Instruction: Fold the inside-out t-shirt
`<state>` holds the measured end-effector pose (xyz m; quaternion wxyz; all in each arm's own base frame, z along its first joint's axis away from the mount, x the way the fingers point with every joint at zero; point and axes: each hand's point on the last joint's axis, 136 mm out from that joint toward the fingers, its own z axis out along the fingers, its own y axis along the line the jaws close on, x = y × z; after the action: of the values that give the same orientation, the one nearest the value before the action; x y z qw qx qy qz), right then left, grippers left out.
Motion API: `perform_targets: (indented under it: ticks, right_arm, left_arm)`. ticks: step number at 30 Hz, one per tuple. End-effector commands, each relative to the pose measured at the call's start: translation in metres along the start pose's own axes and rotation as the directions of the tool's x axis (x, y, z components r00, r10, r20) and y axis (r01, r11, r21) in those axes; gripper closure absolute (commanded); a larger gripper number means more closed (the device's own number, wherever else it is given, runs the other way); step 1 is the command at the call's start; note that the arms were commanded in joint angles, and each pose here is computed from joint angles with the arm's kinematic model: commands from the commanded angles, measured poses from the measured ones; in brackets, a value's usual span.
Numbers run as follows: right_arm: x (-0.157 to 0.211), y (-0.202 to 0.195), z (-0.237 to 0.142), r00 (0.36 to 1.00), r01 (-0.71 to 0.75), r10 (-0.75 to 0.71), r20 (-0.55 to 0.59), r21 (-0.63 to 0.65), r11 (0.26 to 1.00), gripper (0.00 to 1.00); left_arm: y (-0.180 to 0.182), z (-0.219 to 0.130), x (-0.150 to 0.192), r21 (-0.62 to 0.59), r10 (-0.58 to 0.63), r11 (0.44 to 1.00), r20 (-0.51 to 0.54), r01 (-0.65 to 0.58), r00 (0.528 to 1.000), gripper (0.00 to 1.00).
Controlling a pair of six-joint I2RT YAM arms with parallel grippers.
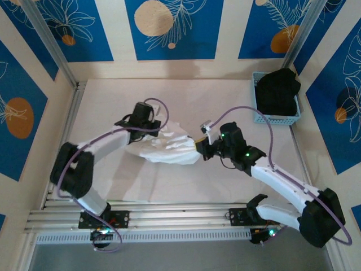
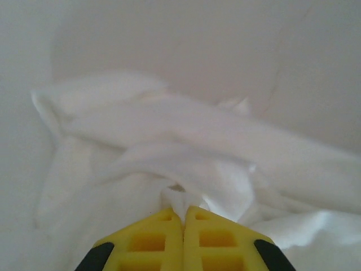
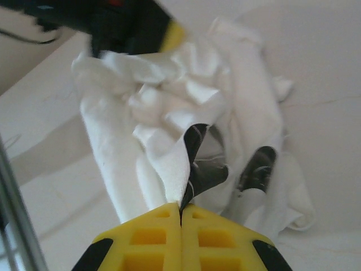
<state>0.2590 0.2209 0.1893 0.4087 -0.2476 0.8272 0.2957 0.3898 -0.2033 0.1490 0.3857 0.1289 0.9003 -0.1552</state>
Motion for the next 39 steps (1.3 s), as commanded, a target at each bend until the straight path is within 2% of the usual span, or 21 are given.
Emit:
perform_targets:
  ticks: [1,3,6,10,12,14,17,20,22,24,26,28,31,34,39]
  right_arm:
    - [-0.061,-0.022,-0.042,0.981,-0.024,0.003,0.192,0.104,0.994,1.0]
    - [-0.087,-0.029,-0.065,0.962,-0.027,-0.01,0.274,0.129,0.991,1.0]
    - [-0.125,-0.028,-0.098,0.925,0.009,-0.067,0.375,0.155,0.988,1.0]
    - [-0.138,-0.027,-0.107,0.92,0.027,-0.084,0.384,0.153,0.988,1.0]
    - [-0.132,-0.031,-0.099,0.936,0.014,-0.065,0.345,0.147,0.989,1.0]
    - [-0.121,-0.038,-0.087,0.958,-0.015,-0.028,0.287,0.146,0.989,1.0]
    - [-0.105,-0.04,-0.07,0.976,-0.048,0.025,0.218,0.102,0.994,1.0]
    - [-0.098,-0.03,-0.055,0.979,-0.059,0.058,0.194,0.001,0.998,1.0]
    - [-0.094,-0.022,-0.043,0.983,-0.066,0.075,0.17,-0.06,0.996,1.0]
    - [-0.087,-0.016,-0.031,0.987,-0.07,0.082,0.135,-0.094,0.993,1.0]
    - [-0.08,-0.009,-0.019,0.993,-0.064,0.074,0.095,-0.112,0.992,1.0]
    - [-0.073,-0.006,-0.011,0.996,-0.059,0.067,0.065,-0.11,0.992,1.0]
    - [-0.066,-0.007,-0.003,0.996,-0.069,0.074,0.039,-0.103,0.992,1.0]
    - [-0.065,-0.01,0.0,0.996,-0.083,0.087,0.038,-0.095,0.992,1.0]
    - [-0.067,-0.009,-0.002,0.996,-0.08,0.085,0.042,-0.093,0.992,1.0]
  left_arm:
    - [-0.031,-0.079,-0.075,0.272,-0.179,0.958,0.312,0.093,0.933,0.99]
    - [-0.041,-0.116,-0.094,0.379,-0.25,0.922,0.407,0.086,0.878,1.0]
    - [-0.053,-0.162,-0.111,0.473,-0.314,0.879,0.482,0.059,0.818,1.0]
    - [-0.054,-0.186,-0.108,0.499,-0.351,0.864,0.509,0.063,0.786,1.0]
    - [-0.032,-0.18,-0.091,0.415,-0.355,0.9,0.517,0.134,0.779,1.0]
    - [0.0,-0.164,-0.066,0.277,-0.364,0.927,0.506,0.253,0.782,1.0]
    - [0.046,-0.132,-0.015,0.045,-0.337,0.933,0.458,0.358,0.823,1.0]
    - [0.077,-0.1,0.032,-0.157,-0.272,0.926,0.353,0.343,0.895,0.86]
    - [0.086,-0.083,0.052,-0.241,-0.229,0.924,0.269,0.296,0.935,0.76]
    - [0.087,-0.073,0.062,-0.267,-0.201,0.931,0.187,0.247,0.962,0.63]
    - [0.077,-0.071,0.062,-0.241,-0.189,0.946,0.135,0.218,0.973,0.55]
    - [0.052,-0.073,0.052,-0.169,-0.13,0.973,0.149,0.155,0.98,0.47]
    - [-0.009,-0.072,0.04,0.044,-0.037,0.999,0.196,0.029,0.98,0.36]
    - [-0.054,-0.06,0.043,0.18,0.031,0.981,0.187,-0.065,0.982,0.34]
    - [-0.095,-0.031,0.047,0.238,0.154,0.953,0.148,-0.187,0.977,0.32]
